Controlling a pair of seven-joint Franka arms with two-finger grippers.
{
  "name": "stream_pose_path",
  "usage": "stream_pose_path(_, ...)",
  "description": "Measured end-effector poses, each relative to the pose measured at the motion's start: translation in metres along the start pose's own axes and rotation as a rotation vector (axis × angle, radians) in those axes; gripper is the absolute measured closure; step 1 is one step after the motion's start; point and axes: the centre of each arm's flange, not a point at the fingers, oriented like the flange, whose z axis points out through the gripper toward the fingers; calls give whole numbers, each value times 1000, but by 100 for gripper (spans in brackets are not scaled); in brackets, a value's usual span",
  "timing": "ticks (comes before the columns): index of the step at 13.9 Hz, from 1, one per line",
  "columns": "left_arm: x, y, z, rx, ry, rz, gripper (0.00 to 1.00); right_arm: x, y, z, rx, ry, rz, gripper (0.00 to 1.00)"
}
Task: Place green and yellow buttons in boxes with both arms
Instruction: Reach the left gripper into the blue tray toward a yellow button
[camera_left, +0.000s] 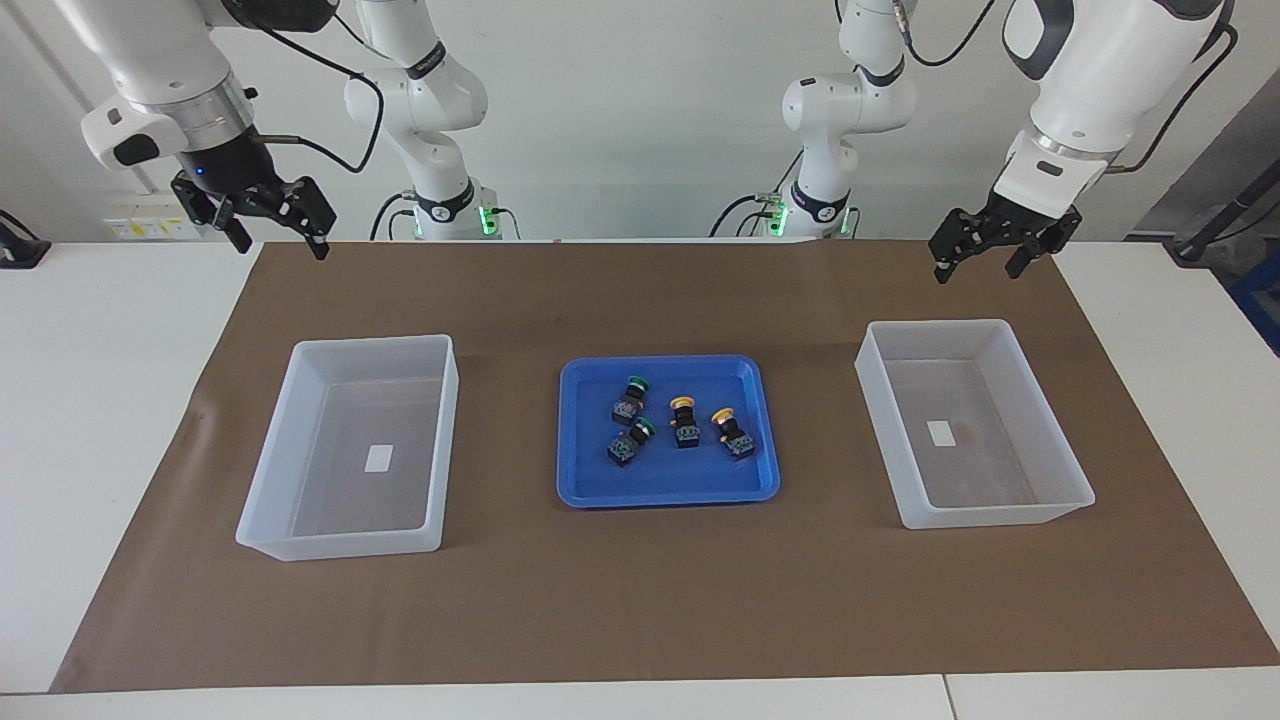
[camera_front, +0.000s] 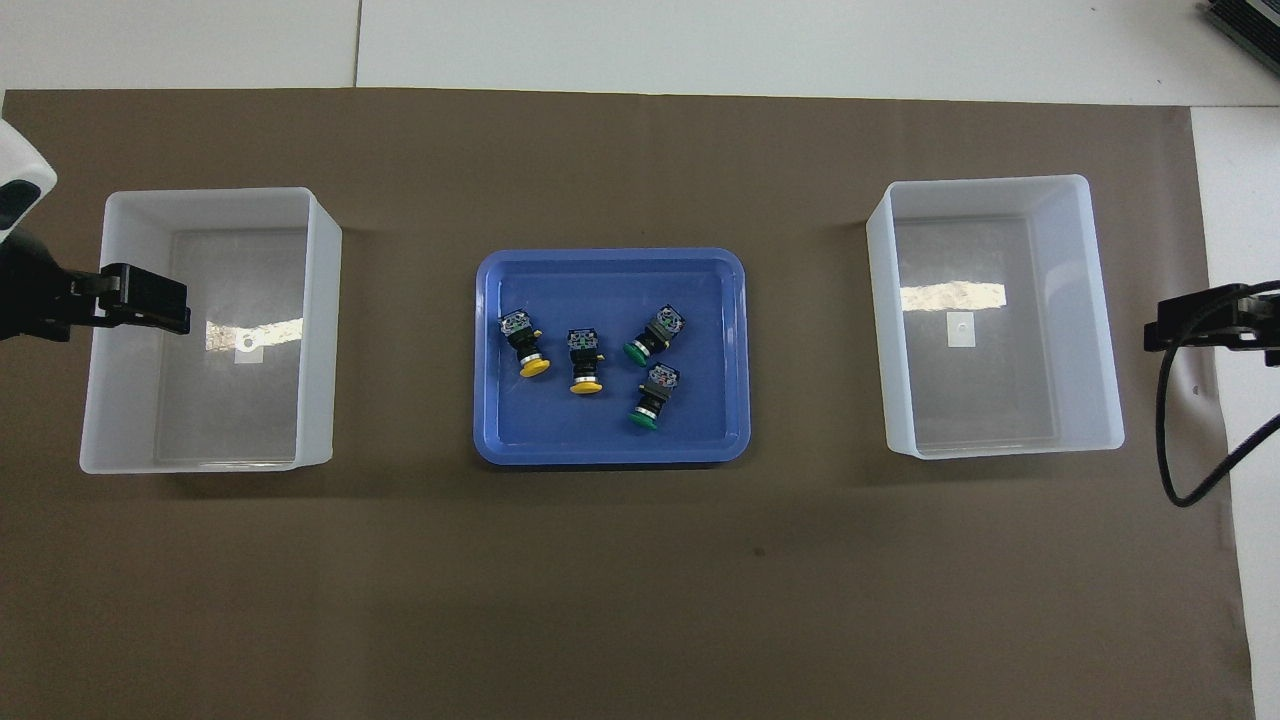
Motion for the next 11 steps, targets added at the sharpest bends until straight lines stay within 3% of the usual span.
stream_pose_path(8, -1, 10, 4, -13, -5, 15, 0, 1, -8, -2, 1, 14, -14, 0)
stream_pose_path(11, -3, 44, 30, -54, 42, 0, 0, 1, -2, -2, 1, 13, -4, 0)
